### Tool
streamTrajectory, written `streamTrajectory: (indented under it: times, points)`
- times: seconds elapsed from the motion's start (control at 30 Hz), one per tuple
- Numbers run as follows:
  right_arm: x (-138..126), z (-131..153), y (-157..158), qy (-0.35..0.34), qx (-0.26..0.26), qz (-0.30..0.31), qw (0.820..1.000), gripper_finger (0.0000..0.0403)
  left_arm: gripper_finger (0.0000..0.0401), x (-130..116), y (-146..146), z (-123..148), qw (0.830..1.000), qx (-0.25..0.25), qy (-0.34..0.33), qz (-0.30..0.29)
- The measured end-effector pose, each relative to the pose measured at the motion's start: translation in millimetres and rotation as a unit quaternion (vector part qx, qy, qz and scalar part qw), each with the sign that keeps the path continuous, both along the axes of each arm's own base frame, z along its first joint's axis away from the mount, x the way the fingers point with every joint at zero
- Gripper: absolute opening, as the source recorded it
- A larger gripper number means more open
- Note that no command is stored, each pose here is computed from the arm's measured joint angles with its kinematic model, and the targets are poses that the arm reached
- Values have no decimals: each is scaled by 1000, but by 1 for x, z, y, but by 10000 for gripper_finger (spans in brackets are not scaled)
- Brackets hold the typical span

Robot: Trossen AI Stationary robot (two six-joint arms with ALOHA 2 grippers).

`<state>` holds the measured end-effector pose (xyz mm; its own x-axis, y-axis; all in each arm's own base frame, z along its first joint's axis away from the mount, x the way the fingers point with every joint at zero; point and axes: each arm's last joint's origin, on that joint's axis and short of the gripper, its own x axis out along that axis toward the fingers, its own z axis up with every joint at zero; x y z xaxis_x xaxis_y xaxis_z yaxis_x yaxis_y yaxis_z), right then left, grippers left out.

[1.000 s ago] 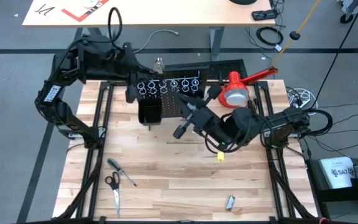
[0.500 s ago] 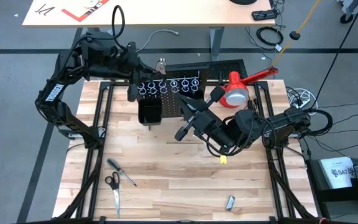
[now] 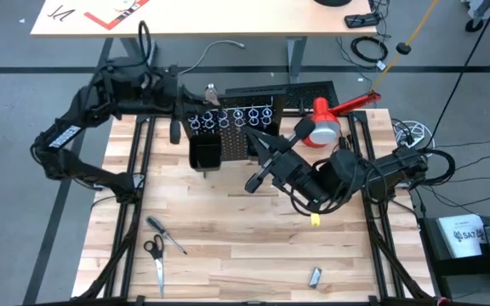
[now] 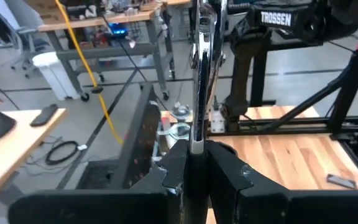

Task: Hang tools onto peg board
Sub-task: Hang the pliers on the pegboard

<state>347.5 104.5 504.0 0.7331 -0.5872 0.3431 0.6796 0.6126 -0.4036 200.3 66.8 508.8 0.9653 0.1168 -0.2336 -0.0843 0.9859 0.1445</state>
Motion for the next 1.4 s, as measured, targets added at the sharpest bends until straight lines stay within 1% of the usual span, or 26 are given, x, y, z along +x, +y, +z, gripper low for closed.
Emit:
streamTrajectory:
  times: [0.13, 0.27, 0.53, 0.63, 0.93, 1.1, 1.4]
  points:
    - [-1, 1, 0, -1, 2, -1, 1000, 4, 45, 1, 2, -13, 1000, 1, -27, -2]
    - [-1, 1, 1, -1, 2, 0, 1000, 4, 45, -6, 4, -11, 999, 6, -40, 1]
    - [-1, 1, 1, 0, 2, 1, 1000, 4, 45, -5, 7, -13, 999, 0, -36, -6]
    - [-1, 1, 2, -2, 5, 3, 1000, 4, 45, -2, 8, -19, 1000, -3, -30, -5]
    - [-1, 0, 2, -1, 5, 4, 1000, 4, 45, 1, 10, -23, 999, 5, -31, 7]
    - [-1, 0, 2, -1, 4, 3, 1000, 4, 45, 2, 12, -26, 1000, 4, -19, 21]
    - [-2, 0, 4, -1, 4, 6, 1000, 4, 45, 9, 15, -33, 1000, -9, 5, 22]
